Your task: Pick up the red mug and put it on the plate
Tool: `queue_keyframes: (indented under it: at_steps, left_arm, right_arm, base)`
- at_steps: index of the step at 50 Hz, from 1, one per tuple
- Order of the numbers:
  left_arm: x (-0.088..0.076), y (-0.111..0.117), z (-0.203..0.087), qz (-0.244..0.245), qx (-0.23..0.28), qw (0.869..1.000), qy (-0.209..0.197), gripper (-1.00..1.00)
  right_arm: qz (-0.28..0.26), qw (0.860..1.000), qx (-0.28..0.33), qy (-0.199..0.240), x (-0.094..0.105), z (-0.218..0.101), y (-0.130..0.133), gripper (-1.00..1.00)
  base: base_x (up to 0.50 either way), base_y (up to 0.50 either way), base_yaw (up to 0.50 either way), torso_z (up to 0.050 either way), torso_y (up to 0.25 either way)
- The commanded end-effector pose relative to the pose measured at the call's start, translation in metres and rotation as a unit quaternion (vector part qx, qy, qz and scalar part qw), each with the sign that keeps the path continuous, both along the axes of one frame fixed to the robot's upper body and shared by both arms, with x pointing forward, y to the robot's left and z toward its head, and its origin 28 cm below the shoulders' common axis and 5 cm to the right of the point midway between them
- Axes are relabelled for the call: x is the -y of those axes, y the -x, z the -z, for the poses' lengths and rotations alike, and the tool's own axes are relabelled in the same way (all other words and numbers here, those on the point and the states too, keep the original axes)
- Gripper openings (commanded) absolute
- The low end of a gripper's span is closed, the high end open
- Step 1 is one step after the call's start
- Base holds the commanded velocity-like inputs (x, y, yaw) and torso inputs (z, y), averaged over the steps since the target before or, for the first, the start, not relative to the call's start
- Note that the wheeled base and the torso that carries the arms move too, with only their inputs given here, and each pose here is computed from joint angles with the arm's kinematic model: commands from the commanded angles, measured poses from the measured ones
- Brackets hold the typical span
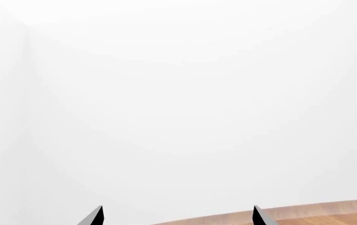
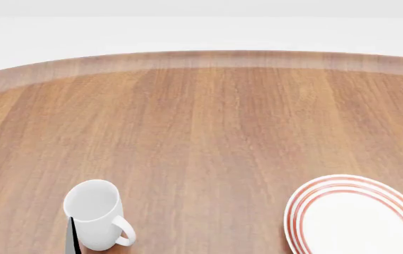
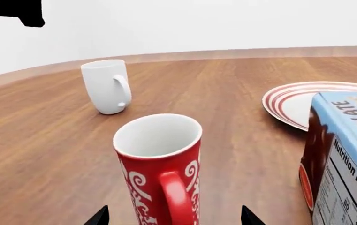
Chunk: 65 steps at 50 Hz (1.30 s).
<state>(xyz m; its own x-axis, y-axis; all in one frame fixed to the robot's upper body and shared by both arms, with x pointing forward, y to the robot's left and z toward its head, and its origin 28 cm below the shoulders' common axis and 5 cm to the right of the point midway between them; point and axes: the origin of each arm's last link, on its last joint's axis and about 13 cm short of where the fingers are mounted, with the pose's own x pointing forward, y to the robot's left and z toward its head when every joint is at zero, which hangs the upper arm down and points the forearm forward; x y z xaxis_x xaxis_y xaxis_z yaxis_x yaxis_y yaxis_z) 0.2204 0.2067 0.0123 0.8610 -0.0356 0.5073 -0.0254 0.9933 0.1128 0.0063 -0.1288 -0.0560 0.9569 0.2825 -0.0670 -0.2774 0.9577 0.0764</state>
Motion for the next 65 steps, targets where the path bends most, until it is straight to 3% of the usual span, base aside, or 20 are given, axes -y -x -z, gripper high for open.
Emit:
queue_keyframes:
  at_steps: [1, 65]
  left_arm:
    - [0.0, 0.0, 0.0, 0.0, 0.0, 1.0, 0.0, 1.0]
    - [0.0, 0.0, 0.0, -0.001, -0.001, 1.0, 0.0, 1.0]
  right_arm:
    - [0.003, 1.0, -0.003, 0.0, 0.0, 0.003, -0.004, 1.0]
    - [0.001, 1.0, -0.015, -0.003, -0.005, 0.024, -0.018, 1.0]
  base:
    - [0.0, 0.0, 0.0, 0.0, 0.0]
    - [0.0, 0.0, 0.0, 0.0, 0.0]
